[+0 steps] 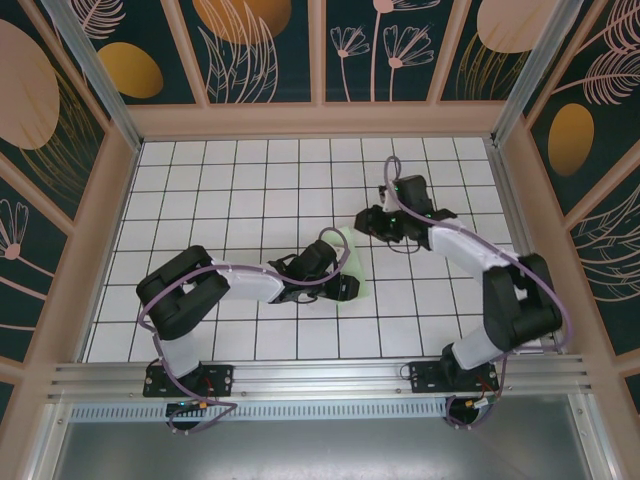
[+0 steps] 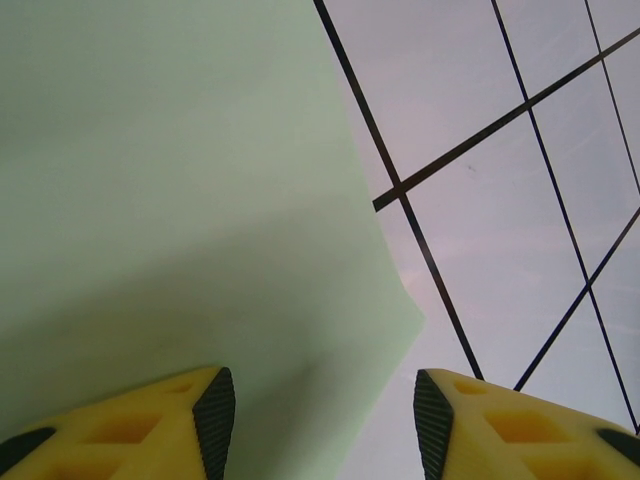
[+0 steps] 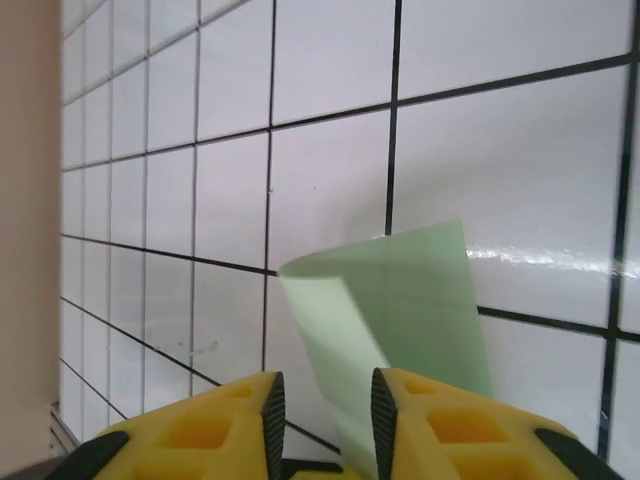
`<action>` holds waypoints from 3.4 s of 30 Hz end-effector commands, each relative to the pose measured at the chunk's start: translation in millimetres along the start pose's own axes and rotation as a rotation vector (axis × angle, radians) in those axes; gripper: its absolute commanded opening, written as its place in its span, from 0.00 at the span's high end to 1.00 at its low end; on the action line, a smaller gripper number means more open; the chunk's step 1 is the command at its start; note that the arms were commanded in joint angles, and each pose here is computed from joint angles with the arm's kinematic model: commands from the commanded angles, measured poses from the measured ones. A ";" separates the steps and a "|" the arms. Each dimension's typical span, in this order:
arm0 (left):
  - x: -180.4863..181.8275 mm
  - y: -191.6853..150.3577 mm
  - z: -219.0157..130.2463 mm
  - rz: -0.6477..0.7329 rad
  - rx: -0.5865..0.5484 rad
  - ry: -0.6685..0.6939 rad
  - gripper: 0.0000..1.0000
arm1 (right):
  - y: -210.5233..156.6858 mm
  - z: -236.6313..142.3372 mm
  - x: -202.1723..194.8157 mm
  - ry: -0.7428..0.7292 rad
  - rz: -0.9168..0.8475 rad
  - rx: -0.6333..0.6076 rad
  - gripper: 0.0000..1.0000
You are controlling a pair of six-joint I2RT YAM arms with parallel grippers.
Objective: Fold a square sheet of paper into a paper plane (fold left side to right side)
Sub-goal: Hold the square sheet of paper at the center of the table, then first fold the square sheet of paper in half at the center of the table.
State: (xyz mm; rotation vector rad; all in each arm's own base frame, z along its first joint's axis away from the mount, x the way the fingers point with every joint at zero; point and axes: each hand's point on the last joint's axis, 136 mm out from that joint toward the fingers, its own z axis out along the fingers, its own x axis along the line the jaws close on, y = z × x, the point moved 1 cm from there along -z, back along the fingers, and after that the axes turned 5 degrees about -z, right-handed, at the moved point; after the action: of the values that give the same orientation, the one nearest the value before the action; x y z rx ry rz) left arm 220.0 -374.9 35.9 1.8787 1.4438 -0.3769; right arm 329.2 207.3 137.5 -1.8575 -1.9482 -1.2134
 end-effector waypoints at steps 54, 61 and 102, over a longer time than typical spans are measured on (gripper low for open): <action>-0.9 52.5 -17.0 0.006 -0.105 0.010 0.38 | -176.5 21.4 -91.5 -0.238 0.171 0.380 0.91; 14.2 53.3 -9.7 -0.010 -0.094 0.053 0.38 | -176.7 19.6 -94.2 -0.260 0.169 0.378 0.91; 105.2 108.7 -20.8 -0.081 -0.224 0.239 0.34 | -191.2 13.6 -111.5 -0.338 0.168 0.417 0.91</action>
State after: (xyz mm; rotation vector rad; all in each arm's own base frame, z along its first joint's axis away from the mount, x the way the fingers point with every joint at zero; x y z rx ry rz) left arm 327.5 -322.0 36.5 1.7421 1.5912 -0.1337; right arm 214.7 197.1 19.6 -1.8718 -1.9040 -0.7388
